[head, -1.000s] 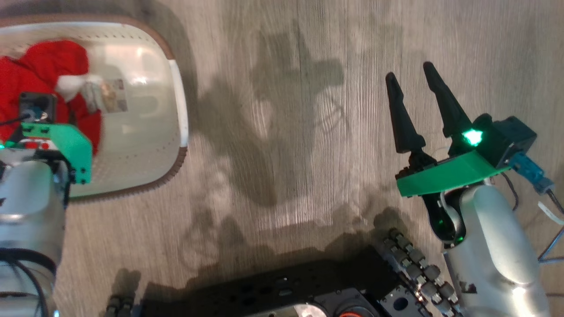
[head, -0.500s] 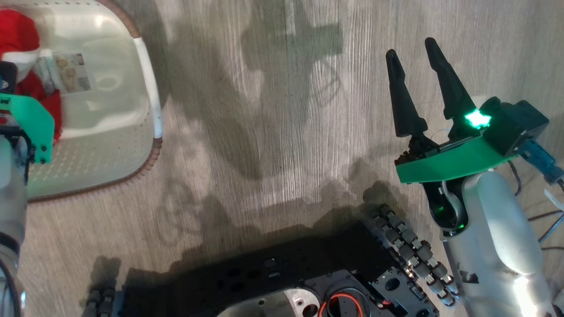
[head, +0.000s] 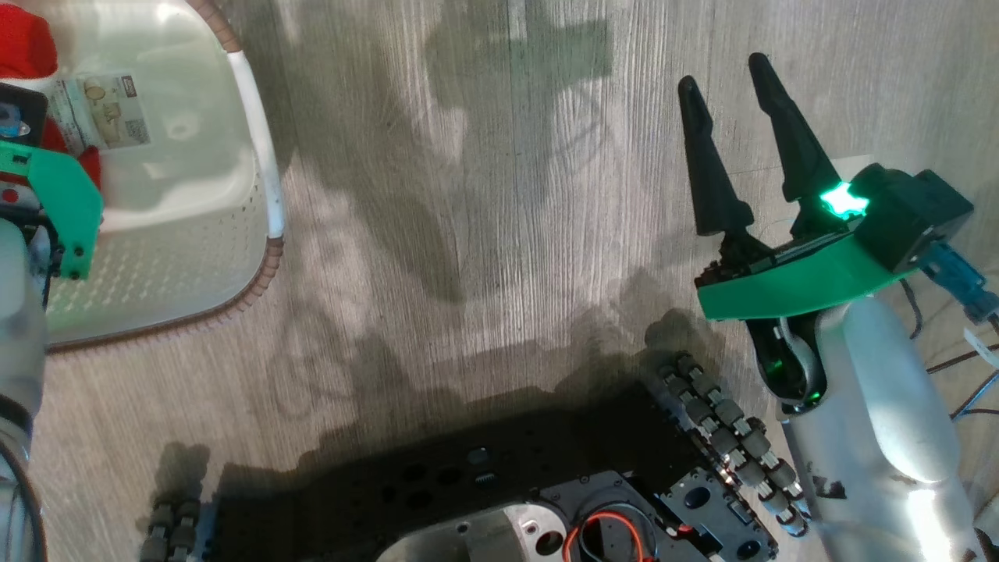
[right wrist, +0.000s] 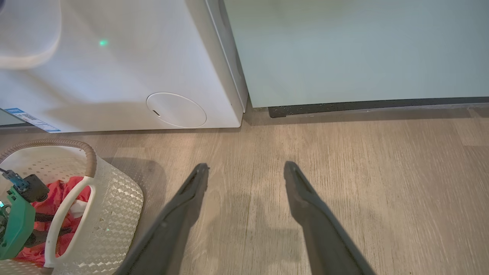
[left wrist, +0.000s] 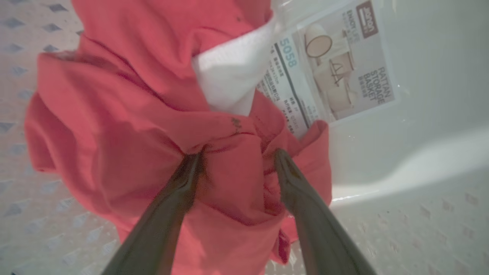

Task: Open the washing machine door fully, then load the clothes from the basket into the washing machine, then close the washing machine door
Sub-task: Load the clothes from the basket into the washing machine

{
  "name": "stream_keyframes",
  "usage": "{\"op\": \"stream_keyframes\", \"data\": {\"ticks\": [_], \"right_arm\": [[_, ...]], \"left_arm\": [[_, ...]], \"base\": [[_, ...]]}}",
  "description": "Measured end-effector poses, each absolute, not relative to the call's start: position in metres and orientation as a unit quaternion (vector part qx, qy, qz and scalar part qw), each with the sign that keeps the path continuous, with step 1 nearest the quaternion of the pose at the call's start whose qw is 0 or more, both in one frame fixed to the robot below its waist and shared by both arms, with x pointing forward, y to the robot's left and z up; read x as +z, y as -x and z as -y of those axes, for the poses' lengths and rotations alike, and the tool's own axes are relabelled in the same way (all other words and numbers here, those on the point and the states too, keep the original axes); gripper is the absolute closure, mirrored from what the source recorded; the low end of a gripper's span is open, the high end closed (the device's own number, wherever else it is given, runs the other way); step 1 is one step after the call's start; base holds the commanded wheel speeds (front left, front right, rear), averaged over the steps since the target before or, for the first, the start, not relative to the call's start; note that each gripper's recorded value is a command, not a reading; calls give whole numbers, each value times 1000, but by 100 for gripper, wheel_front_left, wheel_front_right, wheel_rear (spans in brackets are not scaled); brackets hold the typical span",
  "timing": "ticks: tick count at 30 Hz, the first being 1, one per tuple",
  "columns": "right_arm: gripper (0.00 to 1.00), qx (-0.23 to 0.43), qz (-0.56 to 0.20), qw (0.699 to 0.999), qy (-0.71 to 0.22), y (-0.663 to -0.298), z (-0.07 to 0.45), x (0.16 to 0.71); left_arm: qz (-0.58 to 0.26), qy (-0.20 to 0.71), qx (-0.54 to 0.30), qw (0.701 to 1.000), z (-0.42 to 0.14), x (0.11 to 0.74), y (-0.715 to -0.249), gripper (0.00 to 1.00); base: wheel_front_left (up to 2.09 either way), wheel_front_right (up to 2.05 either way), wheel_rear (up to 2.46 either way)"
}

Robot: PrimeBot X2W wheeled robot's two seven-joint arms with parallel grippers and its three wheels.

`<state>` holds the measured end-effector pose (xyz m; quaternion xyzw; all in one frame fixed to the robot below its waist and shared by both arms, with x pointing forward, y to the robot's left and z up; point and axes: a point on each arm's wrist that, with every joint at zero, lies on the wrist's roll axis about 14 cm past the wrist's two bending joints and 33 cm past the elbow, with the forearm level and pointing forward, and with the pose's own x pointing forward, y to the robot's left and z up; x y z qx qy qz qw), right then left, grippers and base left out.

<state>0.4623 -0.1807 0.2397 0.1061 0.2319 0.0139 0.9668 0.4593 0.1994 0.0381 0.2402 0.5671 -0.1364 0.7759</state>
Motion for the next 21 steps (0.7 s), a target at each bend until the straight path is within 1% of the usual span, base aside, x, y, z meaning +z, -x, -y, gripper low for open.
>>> {"op": "stream_keyframes", "data": {"ticks": [8,12,13,14,15,16,21], "right_arm": [[0,27,-234,965,-113,-463,170,237],[0,30,-235,964,-120,-463,166,236],[0,30,-235,964,-120,-463,166,236],[0,30,-234,964,-120,-463,167,236],[0,30,-234,964,-120,-463,166,237],[0,30,-234,964,-120,-463,166,237],[0,31,-231,965,-119,-464,166,239]], "left_arm": [[-585,-251,-157,755,-195,35,-457,0],[-600,-260,-165,738,-195,34,-450,0],[-605,-260,-165,734,-195,34,-448,26],[-609,-262,-164,730,-196,34,-447,56],[-613,-263,-162,727,-197,34,-446,94],[-614,-263,-162,726,-197,34,-445,100],[-614,-262,-159,727,-198,36,-446,100]], "base": [[0,0,0],[0,0,0],[0,0,0],[0,0,0],[0,0,0],[0,0,0],[0,0,0]]}}
